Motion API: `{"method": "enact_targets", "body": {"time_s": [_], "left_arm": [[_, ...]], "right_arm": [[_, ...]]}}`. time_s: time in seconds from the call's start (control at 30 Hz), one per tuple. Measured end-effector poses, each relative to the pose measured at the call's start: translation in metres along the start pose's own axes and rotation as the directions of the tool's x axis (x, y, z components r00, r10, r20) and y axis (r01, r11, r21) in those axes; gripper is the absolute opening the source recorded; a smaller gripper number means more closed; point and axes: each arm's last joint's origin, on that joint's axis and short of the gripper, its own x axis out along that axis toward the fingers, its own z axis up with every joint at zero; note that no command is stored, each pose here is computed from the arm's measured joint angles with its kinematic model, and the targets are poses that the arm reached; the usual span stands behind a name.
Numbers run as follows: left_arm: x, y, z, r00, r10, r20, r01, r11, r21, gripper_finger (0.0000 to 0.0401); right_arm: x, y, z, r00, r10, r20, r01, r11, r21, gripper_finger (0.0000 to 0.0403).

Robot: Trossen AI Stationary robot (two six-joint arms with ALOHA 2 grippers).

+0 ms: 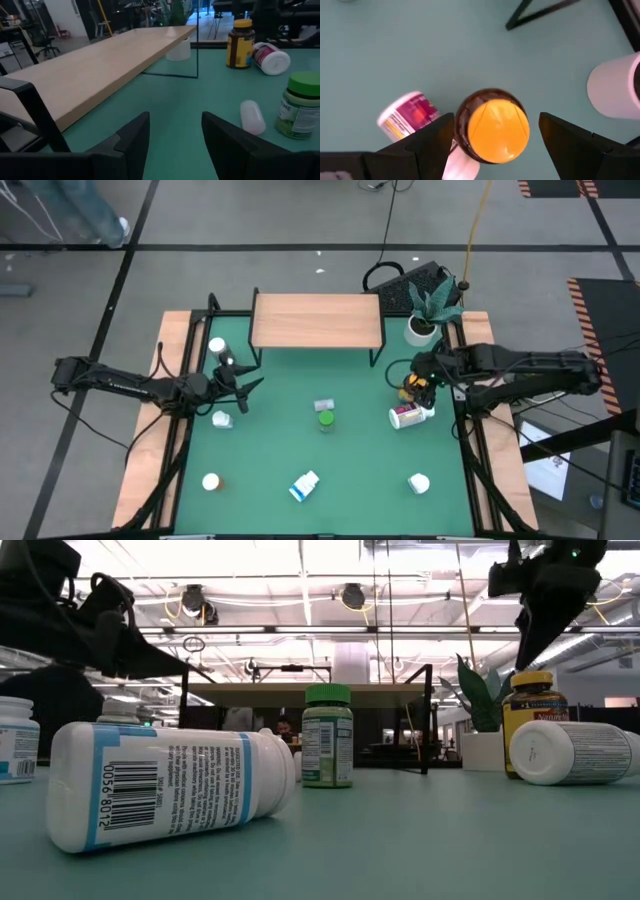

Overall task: Pick and place medicine bottles onto shelf by color
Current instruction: Put the yellow pill bottle on the shelf

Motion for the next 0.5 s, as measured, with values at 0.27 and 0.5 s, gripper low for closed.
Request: {"method": "enact_targets", "body": {"time_s": [0.27, 0.5], "left_arm": [[0.0, 0.0, 0.0, 1.0, 0.002, 0.003, -0.002, 1.0, 0.027, 0.0184], [0.0, 0.001, 0.006, 0.998, 0.011, 0.055, -0.014, 0.998, 0.06, 0.0184]], "right_arm": [[0.029, 0.002, -0.018, 0.997, 0.001, -0.073, -0.004, 0.999, -0.037, 0.0288], [0.028, 0.001, -0.019, 0.999, 0.018, -0.027, -0.021, 0.996, -0.087, 0.0278]]}}
